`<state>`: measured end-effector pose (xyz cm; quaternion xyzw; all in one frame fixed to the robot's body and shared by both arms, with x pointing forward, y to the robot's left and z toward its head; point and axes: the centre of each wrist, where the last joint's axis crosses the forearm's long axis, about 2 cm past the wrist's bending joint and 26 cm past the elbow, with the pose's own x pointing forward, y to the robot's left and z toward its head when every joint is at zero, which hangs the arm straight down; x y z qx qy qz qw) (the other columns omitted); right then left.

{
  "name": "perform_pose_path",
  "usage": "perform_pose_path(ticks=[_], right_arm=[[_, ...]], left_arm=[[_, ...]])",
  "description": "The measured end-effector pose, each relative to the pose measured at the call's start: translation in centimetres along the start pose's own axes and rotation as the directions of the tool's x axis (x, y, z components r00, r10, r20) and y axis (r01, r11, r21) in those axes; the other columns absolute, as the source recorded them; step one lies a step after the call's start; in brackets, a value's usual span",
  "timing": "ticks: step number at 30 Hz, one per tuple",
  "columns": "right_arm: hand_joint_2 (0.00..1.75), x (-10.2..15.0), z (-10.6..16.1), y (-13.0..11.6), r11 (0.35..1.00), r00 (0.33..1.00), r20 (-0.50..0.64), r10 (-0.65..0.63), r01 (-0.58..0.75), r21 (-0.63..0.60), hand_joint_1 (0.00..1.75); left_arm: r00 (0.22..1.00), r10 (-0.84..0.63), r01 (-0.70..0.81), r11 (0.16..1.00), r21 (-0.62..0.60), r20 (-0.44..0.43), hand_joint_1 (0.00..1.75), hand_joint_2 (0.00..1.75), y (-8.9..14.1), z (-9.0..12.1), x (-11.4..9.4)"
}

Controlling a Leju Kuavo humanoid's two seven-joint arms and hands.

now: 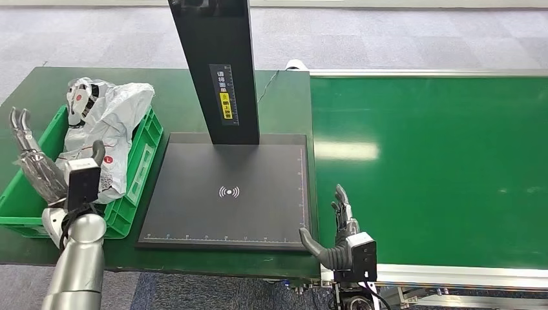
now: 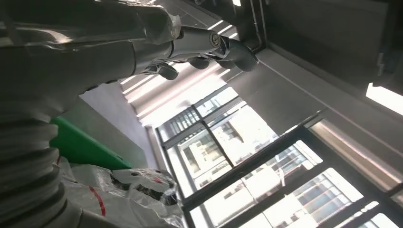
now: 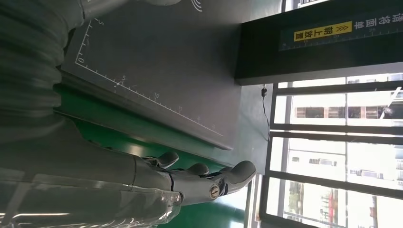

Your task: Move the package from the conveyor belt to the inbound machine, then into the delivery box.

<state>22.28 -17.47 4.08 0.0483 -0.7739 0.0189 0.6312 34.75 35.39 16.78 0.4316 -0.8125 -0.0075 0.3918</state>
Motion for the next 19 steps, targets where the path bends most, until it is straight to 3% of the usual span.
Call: perform_pose_path(ticks=[5,7,9,13,17,19], right_arm=[[1.75,-0.1,0.3,0.1,1.000,1.000,-0.009,0.002,-0.003,-0.014,0.00],[1.75,-0.1,0.4,0.0,1.000,1.000,-0.011,0.003,-0.003,-0.018,0.00],[1.75,-0.2,0.4,0.0,1.000,1.000,-0.011,0.004,-0.004,-0.022,0.00],[1.75,-0.3,0.5,0.0,1.000,1.000,-0.011,0.017,-0.017,-0.020,0.00],[1.75,-0.3,0.4,0.2,0.999,0.999,-0.023,0.038,-0.038,-0.013,0.00],[1.75,-0.2,0.4,0.2,0.999,0.999,-0.026,0.045,-0.046,-0.011,0.00]], left_arm=[[0.986,0.116,-0.126,0.989,0.080,0.121,0.00,1.75,0.4,3.5,3.0],[0.971,0.210,-0.220,0.972,0.077,0.118,0.00,1.75,0.3,5.6,4.4],[0.927,0.374,-0.375,0.927,0.022,0.035,0.00,1.75,-0.3,7.8,5.6],[0.727,0.651,-0.684,0.717,-0.137,-0.220,0.00,1.75,-2.7,12.3,6.0],[0.676,0.607,-0.725,0.651,-0.225,-0.418,0.00,1.75,-5.3,17.0,4.8],[0.663,0.579,-0.731,0.637,-0.245,-0.474,0.00,1.75,-6.1,18.6,4.5]])
